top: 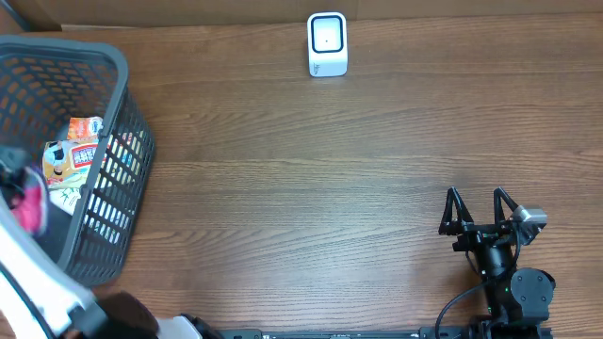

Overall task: Scan the item barcode
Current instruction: 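Lift the purple pack out and set it on the table center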

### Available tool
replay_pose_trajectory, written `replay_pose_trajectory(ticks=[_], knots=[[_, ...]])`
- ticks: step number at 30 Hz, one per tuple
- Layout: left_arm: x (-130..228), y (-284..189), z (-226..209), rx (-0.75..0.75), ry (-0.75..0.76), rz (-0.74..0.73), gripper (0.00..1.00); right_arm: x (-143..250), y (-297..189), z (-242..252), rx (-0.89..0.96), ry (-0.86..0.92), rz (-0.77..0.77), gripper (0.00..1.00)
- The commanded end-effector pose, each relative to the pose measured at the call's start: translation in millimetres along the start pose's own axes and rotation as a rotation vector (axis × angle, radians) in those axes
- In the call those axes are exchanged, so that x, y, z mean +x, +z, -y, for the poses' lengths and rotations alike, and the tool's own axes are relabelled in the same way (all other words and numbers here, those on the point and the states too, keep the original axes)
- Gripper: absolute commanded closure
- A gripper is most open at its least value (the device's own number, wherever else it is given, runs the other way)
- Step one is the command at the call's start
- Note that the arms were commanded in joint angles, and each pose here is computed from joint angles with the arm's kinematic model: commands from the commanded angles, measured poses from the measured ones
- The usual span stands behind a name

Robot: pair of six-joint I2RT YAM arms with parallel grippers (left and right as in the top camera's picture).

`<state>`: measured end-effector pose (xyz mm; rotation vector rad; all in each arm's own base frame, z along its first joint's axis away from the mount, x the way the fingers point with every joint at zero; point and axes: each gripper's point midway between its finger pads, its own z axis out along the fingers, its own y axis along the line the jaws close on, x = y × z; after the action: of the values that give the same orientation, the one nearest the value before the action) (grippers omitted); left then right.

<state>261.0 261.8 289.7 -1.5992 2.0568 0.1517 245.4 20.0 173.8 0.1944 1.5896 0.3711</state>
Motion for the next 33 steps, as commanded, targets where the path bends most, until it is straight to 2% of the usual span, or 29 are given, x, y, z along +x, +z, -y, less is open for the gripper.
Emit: replay_pose_trajectory(ticks=[1, 2, 3, 4, 5, 8, 16, 21, 24, 33], knots=[[16, -79, 70, 0.465, 0.181, -0.024, 0.96, 2, 0, 1, 0.004, -0.001, 0.003, 0.00], [26, -101, 88, 0.608, 0.241, -0.047, 0.96, 2, 0, 1, 0.004, -0.001, 0.003, 0.00], [45, -137, 113, 0.830, 0.335, -0.087, 0.96, 2, 0, 1, 0.004, -0.001, 0.003, 0.00], [52, -149, 119, 0.904, 0.367, -0.100, 0.96, 2, 0, 1, 0.004, -0.001, 0.003, 0.00], [66, -175, 131, 1.056, 0.433, -0.131, 0.96, 2, 0, 1, 0.004, -0.001, 0.003, 0.00], [101, -225, 145, 1.350, 0.567, -0.220, 0.96, 2, 0, 1, 0.004, -0.001, 0.003, 0.00], [209, -247, 156, 1.689, 0.845, -0.502, 0.96, 2, 0, 1, 0.004, -0.001, 0.003, 0.00], [286, -221, 152, 1.754, 0.958, -0.713, 0.96, 2, 0, 1, 0.004, -0.001, 0.003, 0.00], [322, -198, 145, 1.768, 0.974, -0.820, 0.96, 2, 0, 1, 0.004, -0.001, 0.003, 0.00], [388, -86, 119, 1.637, 0.826, -1.061, 0.95, 2, 0, 1, 0.004, -0.001, 0.003, 0.00]])
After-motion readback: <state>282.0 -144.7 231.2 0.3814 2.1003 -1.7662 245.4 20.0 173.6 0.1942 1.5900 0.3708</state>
